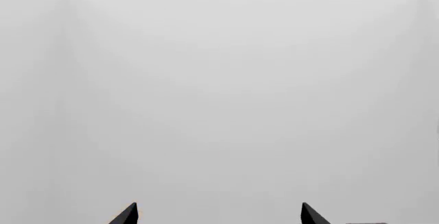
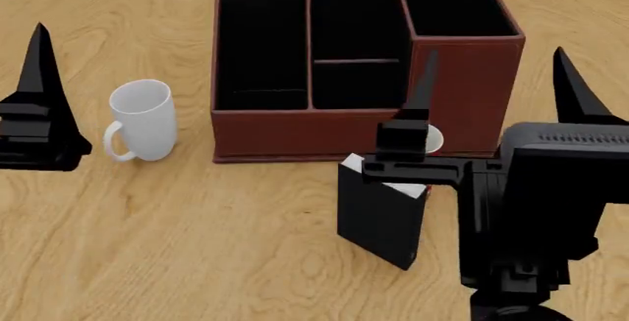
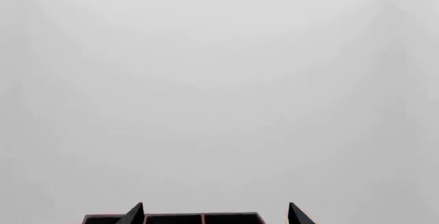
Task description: Pick up the book and place it in the right compartment of the caddy.
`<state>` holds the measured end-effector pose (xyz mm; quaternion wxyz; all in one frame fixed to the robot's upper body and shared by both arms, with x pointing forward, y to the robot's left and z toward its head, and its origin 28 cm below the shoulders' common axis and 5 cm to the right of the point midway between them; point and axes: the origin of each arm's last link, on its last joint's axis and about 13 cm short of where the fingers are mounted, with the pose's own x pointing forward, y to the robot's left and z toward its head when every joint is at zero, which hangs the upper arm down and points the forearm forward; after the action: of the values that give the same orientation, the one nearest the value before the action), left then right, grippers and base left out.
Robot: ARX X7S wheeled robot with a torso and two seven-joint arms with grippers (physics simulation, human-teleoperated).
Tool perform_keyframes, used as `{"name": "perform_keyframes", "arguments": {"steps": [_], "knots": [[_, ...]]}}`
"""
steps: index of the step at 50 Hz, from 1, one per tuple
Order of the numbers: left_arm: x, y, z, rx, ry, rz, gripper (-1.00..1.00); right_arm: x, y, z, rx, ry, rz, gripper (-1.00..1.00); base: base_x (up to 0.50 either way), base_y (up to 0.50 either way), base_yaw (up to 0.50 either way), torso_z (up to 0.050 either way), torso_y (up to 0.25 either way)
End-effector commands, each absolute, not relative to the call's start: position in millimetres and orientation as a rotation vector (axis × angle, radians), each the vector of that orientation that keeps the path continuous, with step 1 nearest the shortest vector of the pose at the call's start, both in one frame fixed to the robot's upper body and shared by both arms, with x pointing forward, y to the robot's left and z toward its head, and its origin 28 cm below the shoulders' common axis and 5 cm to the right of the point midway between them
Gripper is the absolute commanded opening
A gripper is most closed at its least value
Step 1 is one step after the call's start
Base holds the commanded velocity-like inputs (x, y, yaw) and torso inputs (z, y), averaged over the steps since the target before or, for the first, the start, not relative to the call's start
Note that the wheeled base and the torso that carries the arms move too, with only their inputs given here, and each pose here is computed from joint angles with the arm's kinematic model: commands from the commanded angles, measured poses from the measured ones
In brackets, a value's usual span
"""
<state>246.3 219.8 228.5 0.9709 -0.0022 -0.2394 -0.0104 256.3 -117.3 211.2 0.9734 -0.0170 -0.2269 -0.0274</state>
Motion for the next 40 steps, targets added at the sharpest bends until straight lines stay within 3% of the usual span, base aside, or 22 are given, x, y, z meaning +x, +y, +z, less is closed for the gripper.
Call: {"name": "perform_keyframes", "arguments": {"steps": [1, 9, 40], "knots": [[234.4, 217.4, 255.7, 0.035, -0.53, -0.029, 1.0, 249.6, -121.5, 242.6, -0.055, -0.513, -0.075, 1.0, 0.0, 0.0, 0.0, 0.0, 0.0], [237.8, 218.1, 259.4, 0.023, -0.536, -0.026, 1.0, 248.7, -119.8, 246.2, -0.052, -0.515, -0.061, 1.0, 0.07, -0.05, 0.0, 0.0, 0.0], [238.2, 217.5, 259.3, 0.002, -0.54, -0.042, 1.0, 251.9, -114.4, 243.0, -0.058, -0.5, -0.024, 1.0, 0.28, -0.14, 0.0, 0.0, 0.0]]}}
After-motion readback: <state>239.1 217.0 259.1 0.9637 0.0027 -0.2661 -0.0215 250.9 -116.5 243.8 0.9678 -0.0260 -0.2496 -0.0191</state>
